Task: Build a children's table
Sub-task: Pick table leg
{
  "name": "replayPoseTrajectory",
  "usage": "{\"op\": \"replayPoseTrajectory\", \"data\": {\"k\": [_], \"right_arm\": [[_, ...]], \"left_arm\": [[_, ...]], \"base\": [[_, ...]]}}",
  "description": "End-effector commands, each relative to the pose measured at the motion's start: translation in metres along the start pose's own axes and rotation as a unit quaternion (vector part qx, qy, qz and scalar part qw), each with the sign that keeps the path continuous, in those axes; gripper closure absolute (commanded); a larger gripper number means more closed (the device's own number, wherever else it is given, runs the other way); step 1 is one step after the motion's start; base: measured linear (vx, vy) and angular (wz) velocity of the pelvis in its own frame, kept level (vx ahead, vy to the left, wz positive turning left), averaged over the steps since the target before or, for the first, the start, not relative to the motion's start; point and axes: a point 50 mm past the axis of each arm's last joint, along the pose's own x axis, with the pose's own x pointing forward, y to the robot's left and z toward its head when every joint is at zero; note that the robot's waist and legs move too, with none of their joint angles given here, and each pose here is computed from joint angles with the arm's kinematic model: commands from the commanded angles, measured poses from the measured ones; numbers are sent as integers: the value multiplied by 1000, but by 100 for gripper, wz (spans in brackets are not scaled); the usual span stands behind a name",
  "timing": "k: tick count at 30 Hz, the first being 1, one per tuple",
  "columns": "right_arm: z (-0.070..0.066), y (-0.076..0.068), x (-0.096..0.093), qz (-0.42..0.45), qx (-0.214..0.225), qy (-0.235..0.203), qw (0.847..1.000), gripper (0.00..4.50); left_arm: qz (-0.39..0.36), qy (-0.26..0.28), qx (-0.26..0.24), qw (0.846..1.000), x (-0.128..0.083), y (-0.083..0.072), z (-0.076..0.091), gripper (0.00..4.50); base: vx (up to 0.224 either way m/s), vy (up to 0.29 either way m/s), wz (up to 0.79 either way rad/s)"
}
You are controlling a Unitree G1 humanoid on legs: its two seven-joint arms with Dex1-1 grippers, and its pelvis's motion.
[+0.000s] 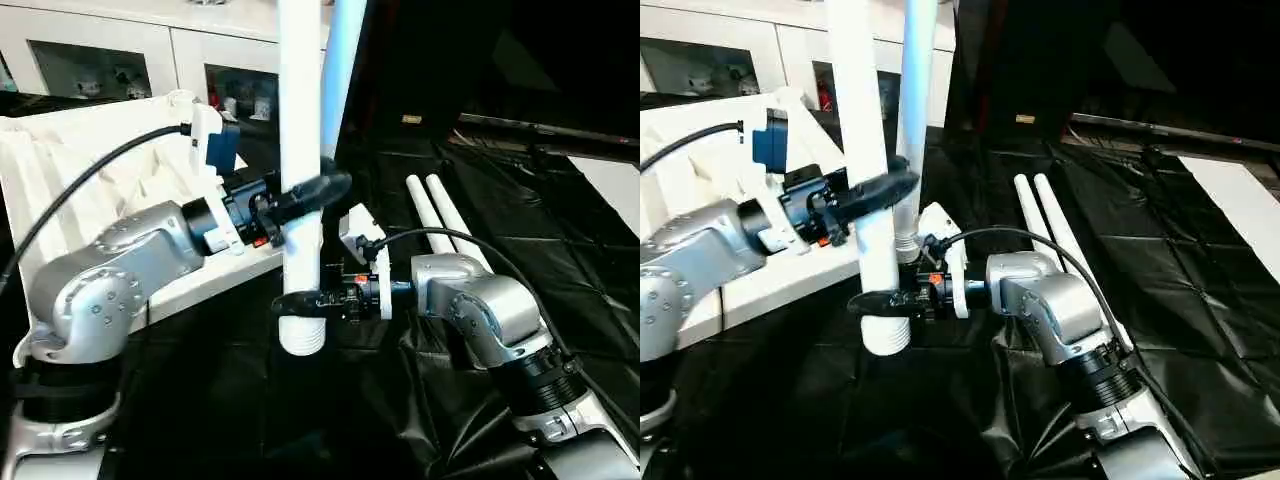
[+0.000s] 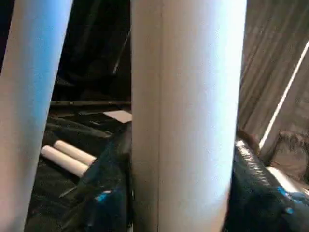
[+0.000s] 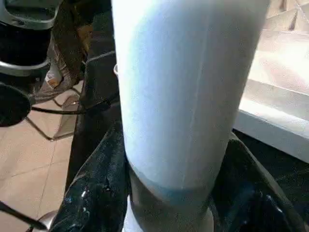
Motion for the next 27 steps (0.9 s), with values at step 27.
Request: {"op": "replayPoseTrajectory", "data": {"k": [27], "right_arm": [[-2, -11, 1, -154, -52, -73, 984, 264]], "left_arm": [[536, 15, 145, 831, -152, 108, 32, 155]], "base": [[0, 0, 0]]}}
